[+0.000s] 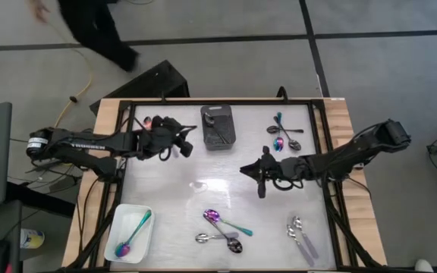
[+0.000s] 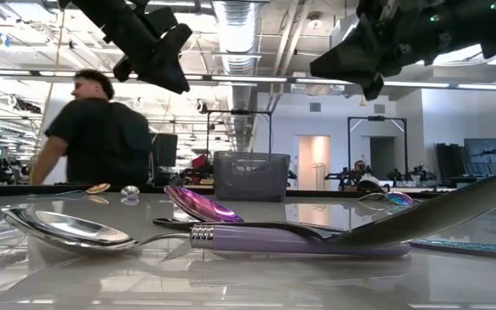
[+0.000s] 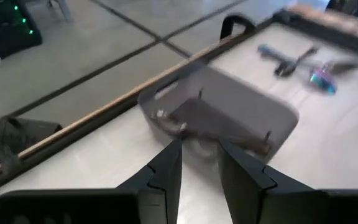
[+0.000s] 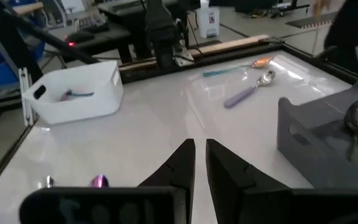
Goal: Sort silverware by color (type)
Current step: Put the black spoon into the black bin
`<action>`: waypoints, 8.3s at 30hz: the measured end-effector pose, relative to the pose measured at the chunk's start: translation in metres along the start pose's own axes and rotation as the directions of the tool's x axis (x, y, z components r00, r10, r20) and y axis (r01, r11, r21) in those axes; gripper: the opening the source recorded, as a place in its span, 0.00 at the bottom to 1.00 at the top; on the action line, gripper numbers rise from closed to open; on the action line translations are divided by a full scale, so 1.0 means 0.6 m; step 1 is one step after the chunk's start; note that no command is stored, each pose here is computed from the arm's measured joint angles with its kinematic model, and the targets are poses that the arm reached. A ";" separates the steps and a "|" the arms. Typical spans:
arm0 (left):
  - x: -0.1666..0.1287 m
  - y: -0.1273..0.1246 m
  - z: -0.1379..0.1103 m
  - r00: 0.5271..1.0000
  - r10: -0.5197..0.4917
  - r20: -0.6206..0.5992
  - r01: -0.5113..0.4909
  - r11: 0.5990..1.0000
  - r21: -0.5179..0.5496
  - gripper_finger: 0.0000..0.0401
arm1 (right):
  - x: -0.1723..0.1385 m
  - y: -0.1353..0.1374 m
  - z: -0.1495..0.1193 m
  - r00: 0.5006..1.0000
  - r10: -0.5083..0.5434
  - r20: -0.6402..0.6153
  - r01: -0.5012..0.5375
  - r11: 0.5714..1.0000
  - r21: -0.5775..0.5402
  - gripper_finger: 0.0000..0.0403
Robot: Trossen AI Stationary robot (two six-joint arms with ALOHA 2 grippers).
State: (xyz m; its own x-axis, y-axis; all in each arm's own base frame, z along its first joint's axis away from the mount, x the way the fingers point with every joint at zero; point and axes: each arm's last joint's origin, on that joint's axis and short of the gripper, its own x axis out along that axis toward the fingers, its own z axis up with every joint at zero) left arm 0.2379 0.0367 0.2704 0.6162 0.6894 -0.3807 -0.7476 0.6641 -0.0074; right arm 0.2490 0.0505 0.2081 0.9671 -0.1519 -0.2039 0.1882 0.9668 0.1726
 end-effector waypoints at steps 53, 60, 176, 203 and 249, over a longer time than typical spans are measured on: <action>-0.130 0.073 -0.065 0.761 -0.594 0.261 0.595 0.799 0.086 0.22 | -0.048 -0.081 0.054 0.575 -0.301 -0.761 0.266 0.948 -0.174 0.16; -0.133 0.077 -0.092 0.713 -0.623 0.321 0.620 0.774 0.126 0.22 | -0.064 -0.173 0.059 0.396 -0.403 -0.826 0.449 0.869 -0.208 0.16; -0.120 0.110 -0.161 0.865 -0.460 0.199 0.462 0.886 0.040 0.22 | 0.121 -0.158 0.165 0.940 0.051 -0.336 0.026 0.975 0.221 0.04; -0.121 0.110 -0.155 0.859 -0.454 0.235 0.466 0.885 0.006 0.22 | 0.242 -0.281 0.155 0.889 -0.037 -0.456 0.148 0.967 0.209 0.04; -0.117 0.112 -0.161 0.896 -0.389 0.213 0.397 0.918 0.006 0.22 | 0.235 -0.270 0.153 0.864 -0.098 -0.493 0.196 0.969 0.150 0.14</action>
State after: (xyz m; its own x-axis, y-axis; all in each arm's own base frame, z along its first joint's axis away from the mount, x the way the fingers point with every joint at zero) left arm 0.1203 0.0050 0.2073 0.8958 0.4214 -0.1416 -0.4403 0.8849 -0.1518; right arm 0.3707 -0.1464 0.2400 0.7333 -0.1249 -0.6683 0.3973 0.8764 0.2721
